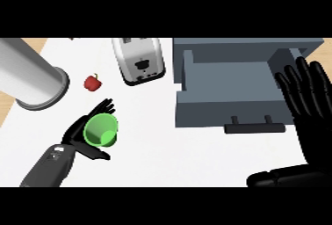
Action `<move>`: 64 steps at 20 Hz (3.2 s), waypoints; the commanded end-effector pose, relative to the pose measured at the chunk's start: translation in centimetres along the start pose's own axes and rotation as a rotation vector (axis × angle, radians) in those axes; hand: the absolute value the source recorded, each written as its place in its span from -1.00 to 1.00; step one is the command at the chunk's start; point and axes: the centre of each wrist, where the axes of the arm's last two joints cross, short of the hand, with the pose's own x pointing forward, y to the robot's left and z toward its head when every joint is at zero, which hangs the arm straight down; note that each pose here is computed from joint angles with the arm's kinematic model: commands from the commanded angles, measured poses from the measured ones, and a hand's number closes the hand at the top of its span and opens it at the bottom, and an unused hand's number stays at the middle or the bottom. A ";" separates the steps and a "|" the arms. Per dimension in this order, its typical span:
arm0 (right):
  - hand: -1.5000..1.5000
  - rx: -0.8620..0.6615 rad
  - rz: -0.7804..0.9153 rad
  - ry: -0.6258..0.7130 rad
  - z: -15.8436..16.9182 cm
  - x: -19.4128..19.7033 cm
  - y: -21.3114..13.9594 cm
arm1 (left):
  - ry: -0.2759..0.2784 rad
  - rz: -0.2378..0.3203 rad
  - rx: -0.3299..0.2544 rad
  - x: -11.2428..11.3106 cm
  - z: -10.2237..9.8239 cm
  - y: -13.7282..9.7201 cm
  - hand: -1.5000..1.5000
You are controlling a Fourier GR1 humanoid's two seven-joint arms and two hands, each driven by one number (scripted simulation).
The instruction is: Pick up the cup, place it into the drawer and close the drawer
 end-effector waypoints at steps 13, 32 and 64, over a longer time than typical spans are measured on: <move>-1.00 -0.002 0.024 0.015 1.0 0.2 -0.8 | -0.277 0.189 -0.056 -1.2 -0.6 -2.3 1.00; -1.00 -0.034 0.034 0.021 0.2 0.6 0.4 | -0.601 0.023 0.431 1.8 -1.4 -5.2 1.00; -1.00 -0.046 0.027 0.021 1.3 -1.2 -1.0 | -0.570 -0.086 0.298 28.2 -18.3 -16.6 1.00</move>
